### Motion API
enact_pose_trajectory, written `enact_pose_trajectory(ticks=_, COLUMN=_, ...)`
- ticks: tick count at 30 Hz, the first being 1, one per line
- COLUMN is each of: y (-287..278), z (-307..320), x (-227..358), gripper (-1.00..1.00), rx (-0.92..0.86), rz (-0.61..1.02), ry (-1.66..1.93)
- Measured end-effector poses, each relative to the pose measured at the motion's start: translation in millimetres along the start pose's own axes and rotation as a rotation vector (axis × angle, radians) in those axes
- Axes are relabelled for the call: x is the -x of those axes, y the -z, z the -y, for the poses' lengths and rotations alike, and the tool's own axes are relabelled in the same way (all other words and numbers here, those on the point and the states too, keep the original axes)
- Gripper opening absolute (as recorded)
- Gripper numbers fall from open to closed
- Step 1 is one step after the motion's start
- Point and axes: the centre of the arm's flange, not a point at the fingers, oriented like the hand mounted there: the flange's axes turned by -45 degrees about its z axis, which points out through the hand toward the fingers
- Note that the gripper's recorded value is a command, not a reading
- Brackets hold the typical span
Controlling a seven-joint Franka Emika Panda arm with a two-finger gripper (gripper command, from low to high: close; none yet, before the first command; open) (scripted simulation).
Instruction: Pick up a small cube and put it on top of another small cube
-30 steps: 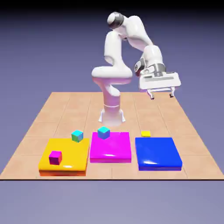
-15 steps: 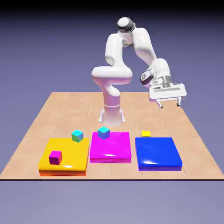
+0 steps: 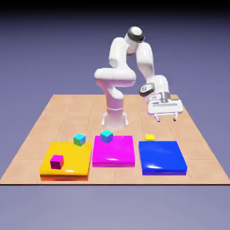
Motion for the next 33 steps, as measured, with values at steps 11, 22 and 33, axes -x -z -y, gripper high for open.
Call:
enact_pose_trajectory(ticks=11, y=-13.1, z=-56.1, x=65.9, gripper=0.0, rx=0.05, rz=-0.056, ry=0.0)
enact_pose_trajectory(ticks=22, y=-50.0, z=-67.1, x=81.0, gripper=0.0, rx=0.051, rz=-0.102, ry=0.001)
enact_pose_trajectory(ticks=33, y=-61.5, z=-69.1, x=84.0, gripper=-1.0, rx=0.052, rz=-0.094, ry=0.001)
